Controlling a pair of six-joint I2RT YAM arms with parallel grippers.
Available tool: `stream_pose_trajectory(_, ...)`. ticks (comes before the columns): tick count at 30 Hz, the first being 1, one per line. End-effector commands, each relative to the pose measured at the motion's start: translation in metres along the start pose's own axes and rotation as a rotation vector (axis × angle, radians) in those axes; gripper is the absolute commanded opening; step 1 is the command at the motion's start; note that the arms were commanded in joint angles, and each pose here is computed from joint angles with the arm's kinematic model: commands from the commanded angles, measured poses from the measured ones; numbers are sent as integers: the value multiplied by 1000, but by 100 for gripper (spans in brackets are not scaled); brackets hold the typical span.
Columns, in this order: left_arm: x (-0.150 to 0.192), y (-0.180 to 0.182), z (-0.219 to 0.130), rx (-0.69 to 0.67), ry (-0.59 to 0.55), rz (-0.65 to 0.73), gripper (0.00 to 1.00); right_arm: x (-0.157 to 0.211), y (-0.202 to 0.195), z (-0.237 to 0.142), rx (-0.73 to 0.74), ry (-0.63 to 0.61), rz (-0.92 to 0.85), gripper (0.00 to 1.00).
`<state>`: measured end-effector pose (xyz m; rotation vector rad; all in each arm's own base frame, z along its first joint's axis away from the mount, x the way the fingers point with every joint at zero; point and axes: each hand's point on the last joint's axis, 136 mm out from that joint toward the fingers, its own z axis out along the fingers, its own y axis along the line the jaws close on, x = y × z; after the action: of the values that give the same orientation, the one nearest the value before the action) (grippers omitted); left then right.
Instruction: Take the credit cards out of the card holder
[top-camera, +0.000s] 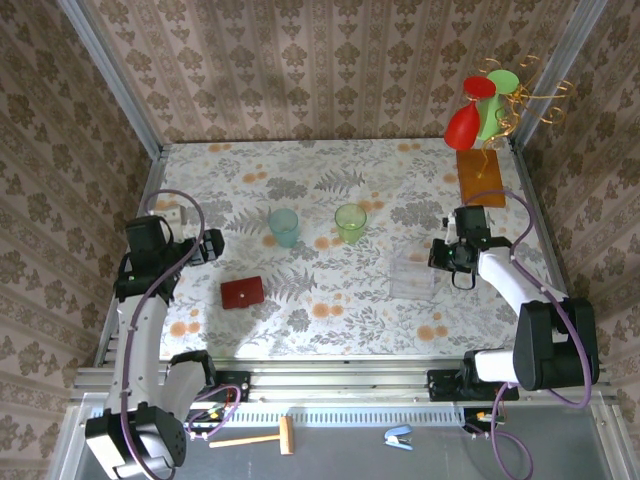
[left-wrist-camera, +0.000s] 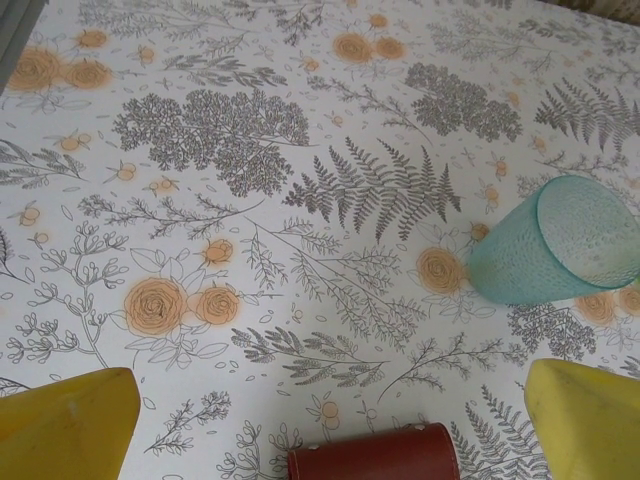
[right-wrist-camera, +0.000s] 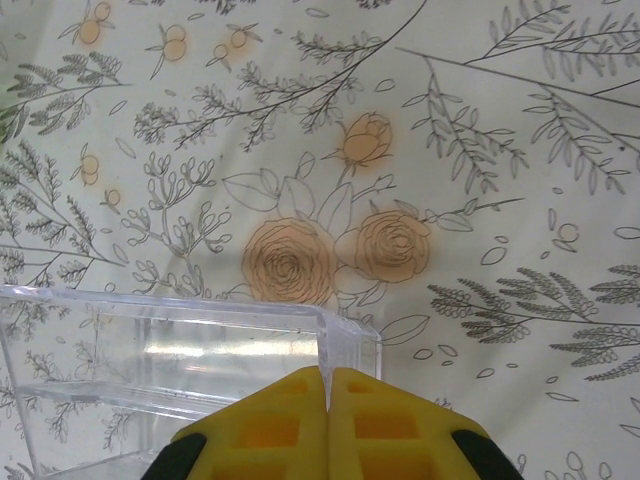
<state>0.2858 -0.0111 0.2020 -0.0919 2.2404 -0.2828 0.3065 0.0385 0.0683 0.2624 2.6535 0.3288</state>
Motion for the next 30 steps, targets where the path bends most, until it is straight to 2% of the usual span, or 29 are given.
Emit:
stream_pose_trajectory(1,1,-3,-9,9,-10,0,100,-4,10,-11,7,-10,1,4)
stream_pose_trajectory(4,8,-3,-12,9,0,-5,100,-7,23,-14,10,-18,-13,0)
stream_pose_trajectory(12,14,-6,-12,24,5,-18,100,-15,88,-8,-41,-37,-48,0)
stream_pose_trajectory(23,14,-6,-11,27,4,-12,100,-12,190,18,-74,-11,-109,0)
stream_pose_trajectory(30,14,-5,-10,25,5,-6,100,-15,237,38,-76,-15,-119,0)
